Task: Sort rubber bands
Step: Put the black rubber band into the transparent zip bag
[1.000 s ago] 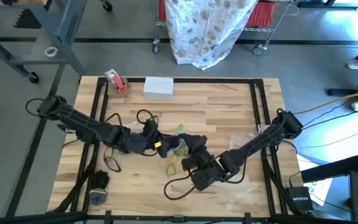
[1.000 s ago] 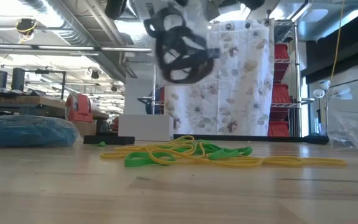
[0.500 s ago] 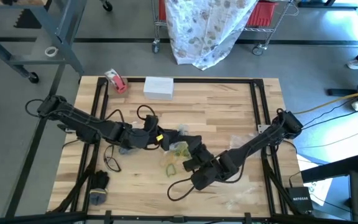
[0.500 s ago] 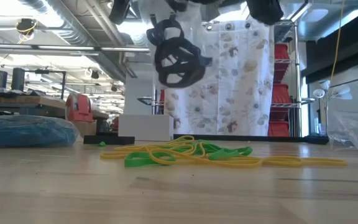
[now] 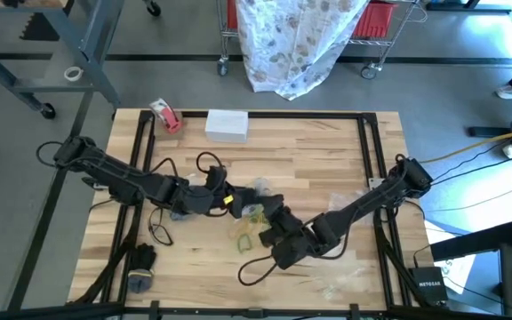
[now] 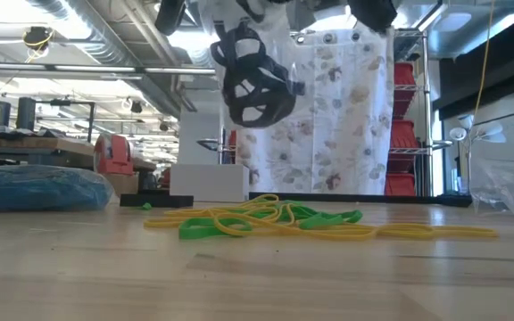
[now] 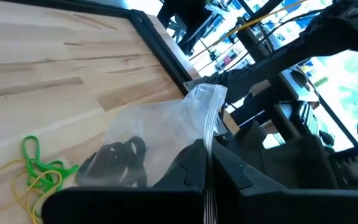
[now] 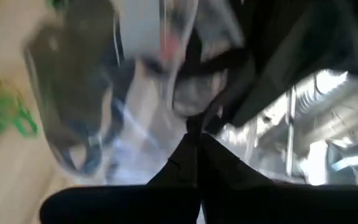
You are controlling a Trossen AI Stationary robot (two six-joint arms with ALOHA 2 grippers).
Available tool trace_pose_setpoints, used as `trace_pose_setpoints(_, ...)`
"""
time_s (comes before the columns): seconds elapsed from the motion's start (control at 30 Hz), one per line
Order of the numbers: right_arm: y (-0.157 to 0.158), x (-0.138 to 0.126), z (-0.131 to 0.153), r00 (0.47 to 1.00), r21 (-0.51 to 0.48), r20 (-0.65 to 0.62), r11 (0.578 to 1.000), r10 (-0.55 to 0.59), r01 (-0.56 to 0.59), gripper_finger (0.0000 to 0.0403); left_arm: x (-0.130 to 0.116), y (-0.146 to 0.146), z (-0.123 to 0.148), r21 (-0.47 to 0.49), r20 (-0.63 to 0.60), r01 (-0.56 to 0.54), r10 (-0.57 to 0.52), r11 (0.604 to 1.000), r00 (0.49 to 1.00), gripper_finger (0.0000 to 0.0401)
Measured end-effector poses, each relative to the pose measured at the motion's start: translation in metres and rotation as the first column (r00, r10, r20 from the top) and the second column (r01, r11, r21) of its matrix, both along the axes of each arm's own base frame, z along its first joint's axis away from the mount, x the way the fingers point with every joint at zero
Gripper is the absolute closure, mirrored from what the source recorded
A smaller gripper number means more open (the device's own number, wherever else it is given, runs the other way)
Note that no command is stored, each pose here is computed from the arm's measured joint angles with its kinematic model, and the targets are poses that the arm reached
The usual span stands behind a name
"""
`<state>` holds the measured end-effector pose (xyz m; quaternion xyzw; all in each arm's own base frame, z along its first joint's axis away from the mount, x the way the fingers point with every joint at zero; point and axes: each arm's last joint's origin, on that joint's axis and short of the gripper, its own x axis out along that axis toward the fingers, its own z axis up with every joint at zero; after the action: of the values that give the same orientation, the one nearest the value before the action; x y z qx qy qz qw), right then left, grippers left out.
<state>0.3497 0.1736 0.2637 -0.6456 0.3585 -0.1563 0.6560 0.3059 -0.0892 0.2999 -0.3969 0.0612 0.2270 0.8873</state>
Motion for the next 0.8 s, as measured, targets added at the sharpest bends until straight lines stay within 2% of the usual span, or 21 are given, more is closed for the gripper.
trace_pose_setpoints(0.17, 0.007, 0.010, 0.009, 0.991, 0.102, 0.069, 0.987, 0.117, -0.124, 0.0400, 0.001, -0.002, -0.002, 0.010, -0.010, 0.022, -0.022, 1.000, 1.000, 0.0400)
trace_pose_setpoints(0.3, -0.001, 0.018, 0.010, 0.982, 0.209, 0.106, 0.962, 0.159, -0.179, 0.0400, 0.000, -0.006, -0.001, 0.033, -0.019, 0.051, -0.050, 0.998, 0.999, 0.0400)
trace_pose_setpoints(0.6, -0.030, 0.028, 0.005, 0.991, 0.321, 0.126, 0.943, 0.054, -0.092, 0.0400, -0.004, -0.018, 0.000, 0.100, -0.036, 0.108, -0.104, 0.989, 0.994, 0.0400)
trace_pose_setpoints(0.8, -0.042, 0.028, -0.002, 0.989, 0.446, 0.138, 0.895, -0.051, -0.016, 0.0400, -0.005, -0.022, -0.001, 0.099, -0.041, 0.126, -0.122, 0.987, 0.992, 0.0400)
